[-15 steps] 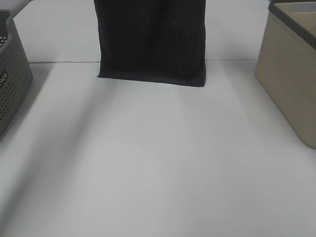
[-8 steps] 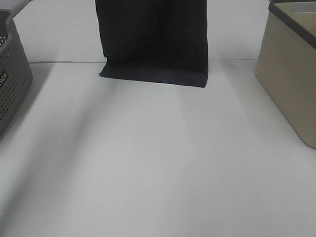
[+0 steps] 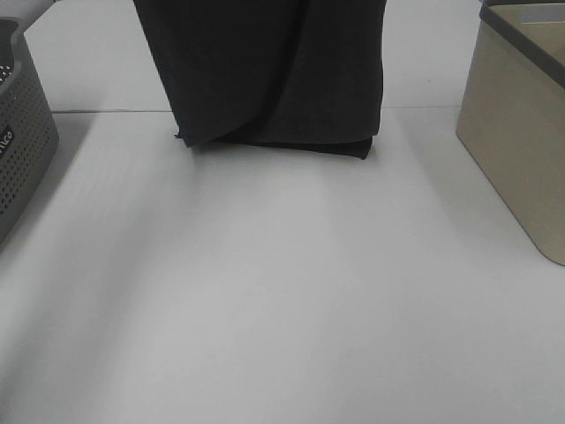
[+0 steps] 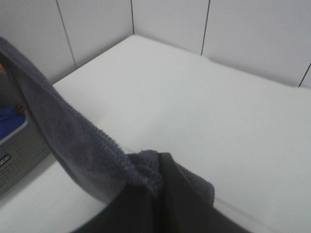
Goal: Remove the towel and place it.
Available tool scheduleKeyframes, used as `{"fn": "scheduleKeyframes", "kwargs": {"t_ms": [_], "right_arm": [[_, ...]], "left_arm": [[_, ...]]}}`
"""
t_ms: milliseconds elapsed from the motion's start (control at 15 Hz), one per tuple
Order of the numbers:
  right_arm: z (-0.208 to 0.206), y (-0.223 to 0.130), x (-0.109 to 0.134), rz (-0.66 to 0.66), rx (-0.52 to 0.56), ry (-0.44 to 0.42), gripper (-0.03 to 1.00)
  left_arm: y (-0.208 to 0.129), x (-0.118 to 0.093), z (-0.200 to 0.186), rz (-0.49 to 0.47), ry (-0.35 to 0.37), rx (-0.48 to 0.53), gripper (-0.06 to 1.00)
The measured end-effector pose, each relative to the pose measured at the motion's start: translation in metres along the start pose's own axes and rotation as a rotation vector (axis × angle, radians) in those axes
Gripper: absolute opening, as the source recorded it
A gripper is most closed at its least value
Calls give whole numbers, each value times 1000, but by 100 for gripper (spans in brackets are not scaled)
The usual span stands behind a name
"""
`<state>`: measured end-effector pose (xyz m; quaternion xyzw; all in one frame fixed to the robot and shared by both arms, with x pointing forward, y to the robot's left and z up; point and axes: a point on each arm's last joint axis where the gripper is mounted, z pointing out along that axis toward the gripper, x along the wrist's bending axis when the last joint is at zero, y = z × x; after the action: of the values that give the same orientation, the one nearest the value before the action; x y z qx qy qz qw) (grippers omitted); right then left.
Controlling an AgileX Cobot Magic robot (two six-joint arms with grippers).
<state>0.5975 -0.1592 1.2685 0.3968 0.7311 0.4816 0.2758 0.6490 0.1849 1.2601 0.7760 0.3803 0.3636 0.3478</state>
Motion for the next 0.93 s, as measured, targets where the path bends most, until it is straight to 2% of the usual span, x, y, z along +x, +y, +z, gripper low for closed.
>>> {"fn": "scheduleKeyframes", "kwargs": {"t_ms": [133,267,467,533,600,933], "right_arm": [[-11,-6,5,27,95,34,2],[-22,-16,11,49,235,76,2],[-28,-20,14,89,267,83,2],[-30,-21,15,96,272,87,2],[-39,-33,20,139,310,105,2],[-71,-74,39,243,413,174,2]], "left_arm": [[1,-2,-7,-76,-23,-3,0],[-3,-7,-14,-149,-67,24,0],[-30,-19,-27,-174,-114,165,0],[-34,-21,-31,-175,-121,183,0],[-55,-32,-56,-182,-148,246,0],[-95,-55,-96,-214,-221,319,0]]}}
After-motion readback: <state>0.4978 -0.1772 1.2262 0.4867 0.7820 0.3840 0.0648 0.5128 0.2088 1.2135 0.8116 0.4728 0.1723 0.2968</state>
